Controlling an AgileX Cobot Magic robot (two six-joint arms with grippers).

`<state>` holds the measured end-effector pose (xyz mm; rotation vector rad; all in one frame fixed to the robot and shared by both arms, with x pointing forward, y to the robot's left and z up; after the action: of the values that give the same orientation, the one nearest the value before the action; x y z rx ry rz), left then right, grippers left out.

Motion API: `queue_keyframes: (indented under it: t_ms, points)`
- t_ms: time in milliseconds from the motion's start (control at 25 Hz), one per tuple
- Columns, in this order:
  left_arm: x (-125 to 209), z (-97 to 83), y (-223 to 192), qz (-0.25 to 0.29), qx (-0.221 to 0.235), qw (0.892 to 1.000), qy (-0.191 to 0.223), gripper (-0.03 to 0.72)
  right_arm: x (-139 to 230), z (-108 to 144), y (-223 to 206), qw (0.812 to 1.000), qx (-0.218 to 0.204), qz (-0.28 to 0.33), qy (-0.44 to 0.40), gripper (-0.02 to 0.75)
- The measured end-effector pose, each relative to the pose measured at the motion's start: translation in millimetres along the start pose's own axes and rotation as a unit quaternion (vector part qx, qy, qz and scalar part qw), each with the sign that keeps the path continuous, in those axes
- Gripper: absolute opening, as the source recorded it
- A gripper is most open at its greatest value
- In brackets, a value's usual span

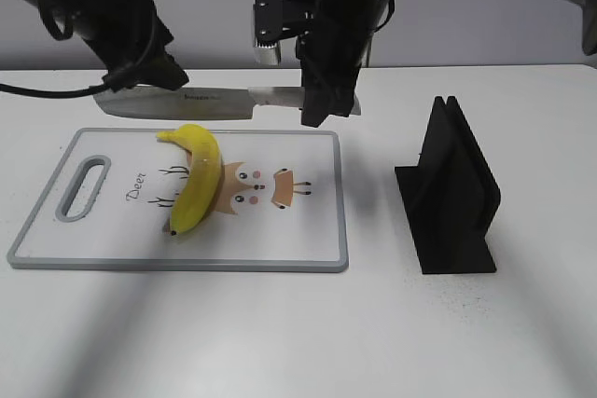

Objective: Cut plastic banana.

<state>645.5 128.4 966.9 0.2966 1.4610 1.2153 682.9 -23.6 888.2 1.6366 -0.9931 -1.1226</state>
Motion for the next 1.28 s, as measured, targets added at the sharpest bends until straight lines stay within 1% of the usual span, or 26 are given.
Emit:
queue_keyframes:
  t_ms: [160, 240, 360, 520, 600, 680, 800, 880, 960, 1120, 1200, 1280]
  points:
    - [-7.6, 5.4, 25.7, -0.007, -0.030, 0.999, 0.016, 0.652, -4.3, -2.0, 11.3, 1.000, 0.010, -0.007, -0.010, 0.179]
    - [-8.7, 10.0, 40.9, -0.004, -0.053, 0.998, 0.039, 0.639, -7.4, -4.1, 23.3, 0.999, 0.021, -0.011, -0.027, 0.179]
    - [-11.0, 14.8, 69.2, -0.005, -0.088, 0.994, 0.058, 0.629, -12.2, -6.6, 41.4, 0.997, 0.036, -0.018, -0.061, 0.179]
    - [-20.3, 17.0, 117.5, -0.029, -0.138, 0.987, 0.072, 0.624, -18.0, -2.7, 70.5, 0.994, 0.052, -0.029, -0.089, 0.179]
    - [-24.5, 16.1, 143.2, -0.045, -0.161, 0.983, 0.079, 0.621, -19.6, 2.1, 84.5, 0.992, 0.058, -0.032, -0.107, 0.179]
    - [-28.2, 12.1, 165.8, -0.063, -0.175, 0.978, 0.090, 0.618, -20.9, 7.2, 97.7, 0.988, 0.062, -0.036, -0.137, 0.179]
    - [-28.6, 1.8, 193.6, -0.078, -0.183, 0.974, 0.112, 0.616, -23.4, 14.8, 119.6, 0.978, 0.071, -0.045, -0.193, 0.179]
    - [-21.9, -6.2, 206.5, -0.070, -0.182, 0.972, 0.133, 0.613, -26.0, 17.4, 137.9, 0.967, 0.083, -0.055, -0.234, 0.179]
    - [-11.1, -13.6, 214.2, -0.051, -0.178, 0.969, 0.166, 0.606, -28.7, 19.0, 154.3, 0.952, 0.093, -0.068, -0.283, 0.179]
    - [14.9, -31.4, 222.9, 0.009, -0.160, 0.962, 0.222, 0.587, -31.9, 21.3, 173.4, 0.910, 0.099, -0.091, -0.392, 0.179]
    - [24.5, -40.4, 227.4, 0.030, -0.150, 0.956, 0.252, 0.586, -32.5, 22.0, 177.2, 0.891, 0.097, -0.098, -0.433, 0.179]
    - [28.6, -45.0, 233.0, 0.032, -0.151, 0.945, 0.289, 0.585, -32.7, 23.1, 179.4, 0.877, 0.095, -0.102, -0.460, 0.179]
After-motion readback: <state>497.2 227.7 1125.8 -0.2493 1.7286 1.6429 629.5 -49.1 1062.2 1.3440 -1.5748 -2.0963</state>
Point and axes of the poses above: a point on each arm's last joint axis where the gripper is mounted, y pointing back along that axis away from the gripper, z along the wrist's bending axis when the last joint is at zero, x = y × z, the point moved 9 cm from there along -y, pointing out along that axis toward the gripper, and after that the axes turned 11 degrees about y, right-handed, at the moved point
